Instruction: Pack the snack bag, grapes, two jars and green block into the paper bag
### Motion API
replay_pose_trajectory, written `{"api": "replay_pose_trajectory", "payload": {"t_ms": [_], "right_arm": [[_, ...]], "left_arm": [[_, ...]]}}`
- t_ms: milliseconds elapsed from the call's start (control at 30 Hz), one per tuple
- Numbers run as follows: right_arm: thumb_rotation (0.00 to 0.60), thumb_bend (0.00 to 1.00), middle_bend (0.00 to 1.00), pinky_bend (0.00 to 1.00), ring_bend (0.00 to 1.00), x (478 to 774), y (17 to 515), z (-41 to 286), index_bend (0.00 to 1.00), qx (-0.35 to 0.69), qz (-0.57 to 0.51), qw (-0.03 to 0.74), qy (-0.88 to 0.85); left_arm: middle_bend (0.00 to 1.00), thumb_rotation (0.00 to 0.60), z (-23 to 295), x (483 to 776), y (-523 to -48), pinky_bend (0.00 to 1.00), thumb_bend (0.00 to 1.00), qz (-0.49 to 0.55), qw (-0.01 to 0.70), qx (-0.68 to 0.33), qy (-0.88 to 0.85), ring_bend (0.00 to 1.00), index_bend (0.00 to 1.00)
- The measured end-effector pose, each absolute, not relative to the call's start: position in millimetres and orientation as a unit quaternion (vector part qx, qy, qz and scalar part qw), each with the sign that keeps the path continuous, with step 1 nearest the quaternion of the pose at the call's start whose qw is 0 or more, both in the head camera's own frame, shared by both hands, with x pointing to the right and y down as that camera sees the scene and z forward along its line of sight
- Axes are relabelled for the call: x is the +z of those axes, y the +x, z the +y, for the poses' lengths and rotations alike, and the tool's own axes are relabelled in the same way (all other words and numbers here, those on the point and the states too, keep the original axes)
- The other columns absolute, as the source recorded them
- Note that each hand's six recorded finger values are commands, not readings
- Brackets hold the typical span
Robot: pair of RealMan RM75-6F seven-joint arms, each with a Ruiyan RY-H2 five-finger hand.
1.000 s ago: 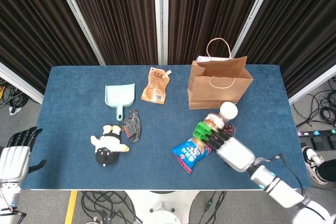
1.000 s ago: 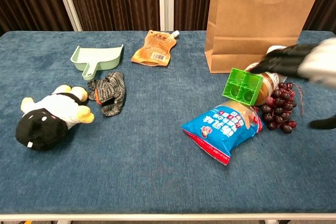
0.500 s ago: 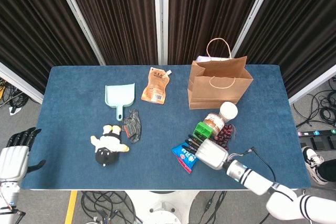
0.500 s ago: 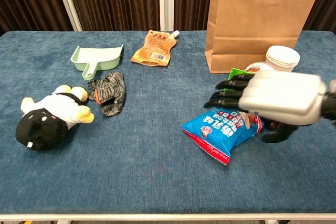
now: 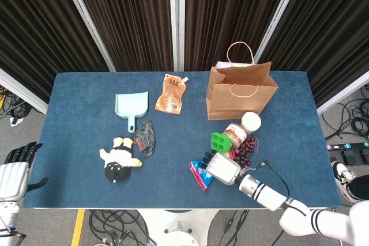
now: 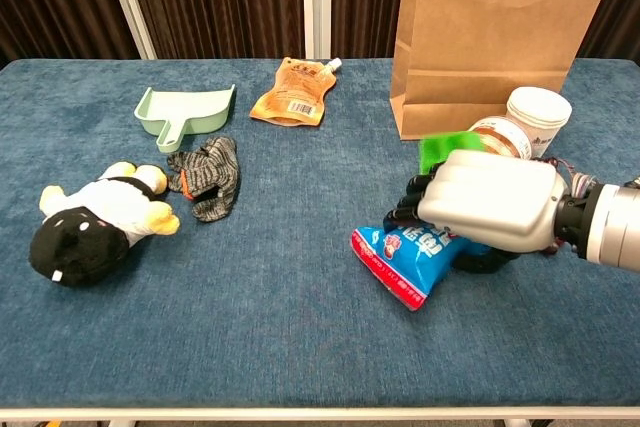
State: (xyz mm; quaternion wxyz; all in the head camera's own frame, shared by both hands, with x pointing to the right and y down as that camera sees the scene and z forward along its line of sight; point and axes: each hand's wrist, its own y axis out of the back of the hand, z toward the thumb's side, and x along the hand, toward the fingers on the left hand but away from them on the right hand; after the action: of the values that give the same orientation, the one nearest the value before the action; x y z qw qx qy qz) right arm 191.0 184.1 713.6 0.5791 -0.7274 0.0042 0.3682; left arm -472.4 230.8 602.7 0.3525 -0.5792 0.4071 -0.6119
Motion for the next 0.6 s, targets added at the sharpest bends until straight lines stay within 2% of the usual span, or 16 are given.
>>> {"api": "replay_pose_trajectory", "payload": {"t_ms": [100, 267, 467, 600], "right_arm": [[0.600, 0.39, 0.54, 0.60, 0.43, 700.7, 186.1, 177.6, 0.58, 0.345, -0.032, 0.577, -0.739], [0.600, 0.39, 0.54, 0.61, 0.43, 670.4, 182.7, 163.4, 0.58, 0.305, -0.101, 0.566, -0.759], [0.600, 0.38, 0.54, 0.59, 0.42, 606.4, 187.1, 134.9, 0.58, 0.240, -0.210, 0.547, -0.774], [0.600, 0.37, 0.54, 0.58, 0.42, 553.4, 198.5, 101.7, 0.58, 0.200, -0.285, 0.537, -0.768]], "left_arm": [[0.24, 0.600, 230.3, 603.0, -472.0, 0.18, 0.03, 0.407, 0.353, -0.611, -0.580, 0.18, 0.20], [0.24, 0.600, 230.3, 601.7, -471.7, 0.18, 0.03, 0.406, 0.356, -0.611, -0.579, 0.18, 0.20], [0.24, 0.600, 227.8, 599.2, -471.0, 0.18, 0.03, 0.407, 0.361, -0.609, -0.577, 0.18, 0.20], [0.24, 0.600, 225.3, 597.8, -468.3, 0.18, 0.03, 0.405, 0.366, -0.606, -0.579, 0.18, 0.20]]}}
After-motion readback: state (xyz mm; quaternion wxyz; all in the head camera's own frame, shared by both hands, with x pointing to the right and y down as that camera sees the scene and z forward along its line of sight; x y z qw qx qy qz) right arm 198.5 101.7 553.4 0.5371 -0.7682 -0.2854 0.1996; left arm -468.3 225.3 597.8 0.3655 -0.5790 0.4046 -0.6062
